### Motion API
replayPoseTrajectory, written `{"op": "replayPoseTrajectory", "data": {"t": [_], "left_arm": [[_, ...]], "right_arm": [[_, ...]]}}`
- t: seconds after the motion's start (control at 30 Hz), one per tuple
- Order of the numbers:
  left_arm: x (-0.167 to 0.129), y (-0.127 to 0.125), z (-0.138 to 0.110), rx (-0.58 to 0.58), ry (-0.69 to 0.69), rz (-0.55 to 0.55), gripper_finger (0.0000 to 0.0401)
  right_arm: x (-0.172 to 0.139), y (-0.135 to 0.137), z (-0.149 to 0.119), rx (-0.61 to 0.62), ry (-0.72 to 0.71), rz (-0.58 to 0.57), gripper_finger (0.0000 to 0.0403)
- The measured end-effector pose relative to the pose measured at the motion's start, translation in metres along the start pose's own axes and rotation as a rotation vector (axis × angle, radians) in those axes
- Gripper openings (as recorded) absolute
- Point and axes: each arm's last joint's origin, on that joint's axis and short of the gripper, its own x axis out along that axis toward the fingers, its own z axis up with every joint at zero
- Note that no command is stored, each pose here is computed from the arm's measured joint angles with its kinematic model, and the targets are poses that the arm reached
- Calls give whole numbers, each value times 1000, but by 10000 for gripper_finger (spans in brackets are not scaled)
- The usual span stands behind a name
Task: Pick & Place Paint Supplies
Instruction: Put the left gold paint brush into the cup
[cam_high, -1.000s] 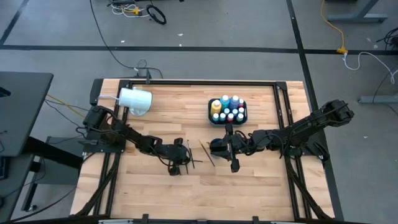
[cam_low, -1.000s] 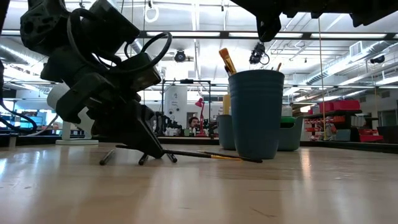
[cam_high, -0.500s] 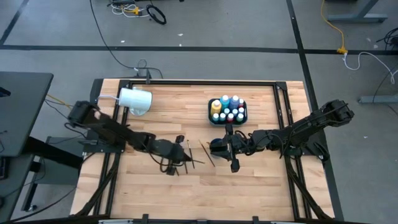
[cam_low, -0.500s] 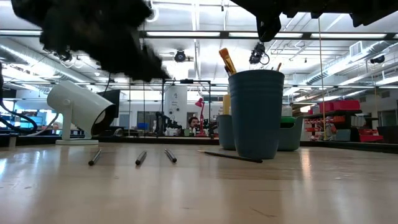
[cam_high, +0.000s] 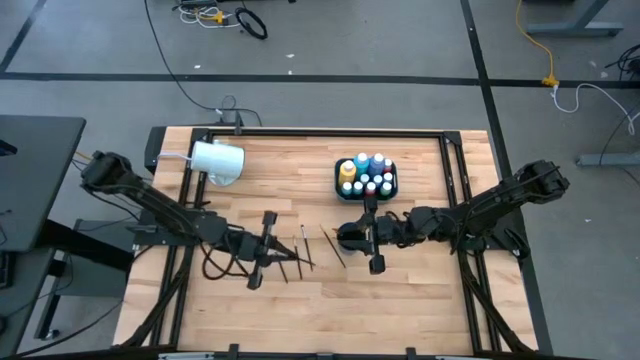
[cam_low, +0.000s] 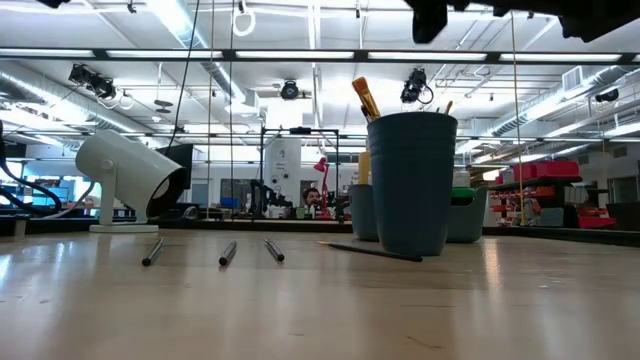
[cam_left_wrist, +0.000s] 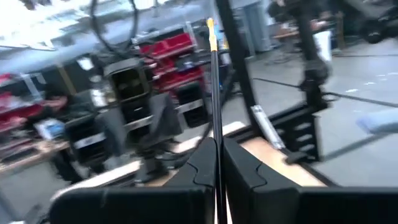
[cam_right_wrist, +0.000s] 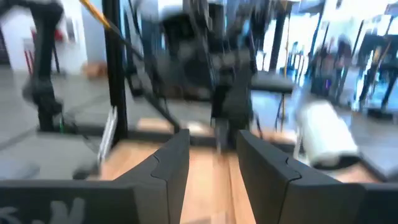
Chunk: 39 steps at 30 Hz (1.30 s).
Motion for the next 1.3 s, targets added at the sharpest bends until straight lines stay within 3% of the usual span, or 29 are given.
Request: {"op": "replayPoseTrajectory", "data": {"t": [0.17,0.27,0.53,0.73,0.87,1.07,1.3], "left_arm": [[3,15,-4,-44,25,126,15],[4,22,-5,-46,20,151,15],[5,29,-7,-51,30,182,15],[5,31,-8,-26,46,227,15],[5,31,-8,-23,48,231,15],[5,30,-9,-14,52,223,18],[5,30,-11,-5,73,217,55]], "right_arm": [[7,3,8,-34,-159,63,139],[19,7,9,-91,-185,72,139],[52,6,28,-117,-207,-127,139],[54,7,32,-176,-237,-60,137],[54,7,32,-138,-231,-84,108],[55,8,31,-146,-232,-44,17],[55,7,30,-95,-211,-77,17]]}}
